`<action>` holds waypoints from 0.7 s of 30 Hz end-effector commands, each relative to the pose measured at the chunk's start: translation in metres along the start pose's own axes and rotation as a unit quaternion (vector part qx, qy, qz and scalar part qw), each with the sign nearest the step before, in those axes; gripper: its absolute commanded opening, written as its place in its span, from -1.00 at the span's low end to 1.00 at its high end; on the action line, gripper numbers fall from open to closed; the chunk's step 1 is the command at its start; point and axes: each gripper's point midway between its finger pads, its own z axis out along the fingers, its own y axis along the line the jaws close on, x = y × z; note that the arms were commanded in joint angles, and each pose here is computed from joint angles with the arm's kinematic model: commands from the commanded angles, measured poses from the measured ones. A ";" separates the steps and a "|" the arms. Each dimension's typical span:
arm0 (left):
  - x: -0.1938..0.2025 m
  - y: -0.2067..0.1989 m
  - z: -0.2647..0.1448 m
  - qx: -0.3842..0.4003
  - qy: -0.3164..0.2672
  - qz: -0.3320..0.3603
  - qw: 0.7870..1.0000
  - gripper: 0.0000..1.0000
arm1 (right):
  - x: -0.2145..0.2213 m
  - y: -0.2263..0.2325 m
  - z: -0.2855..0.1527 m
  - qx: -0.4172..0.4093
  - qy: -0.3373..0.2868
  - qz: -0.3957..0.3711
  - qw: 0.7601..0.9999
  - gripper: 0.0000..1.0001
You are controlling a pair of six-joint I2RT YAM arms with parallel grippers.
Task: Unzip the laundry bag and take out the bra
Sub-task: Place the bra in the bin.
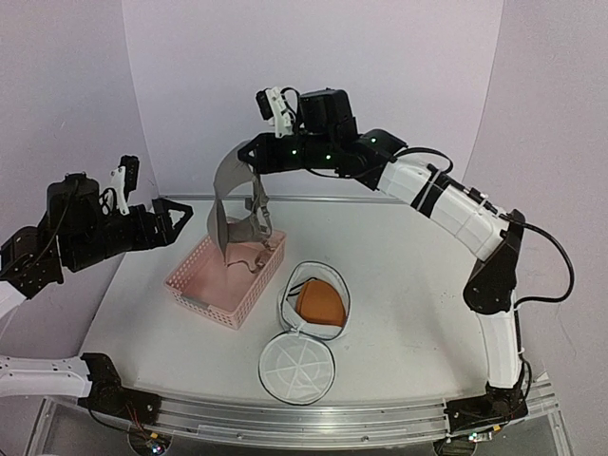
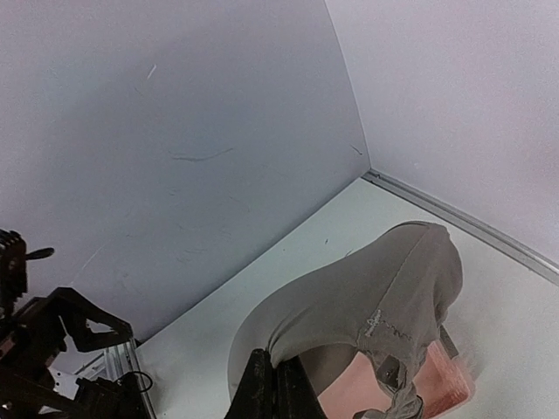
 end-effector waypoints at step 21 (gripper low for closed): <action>-0.002 0.003 -0.001 -0.010 0.000 -0.004 1.000 0.99 | 0.247 -0.028 0.104 0.009 0.191 0.080 0.978 -1.00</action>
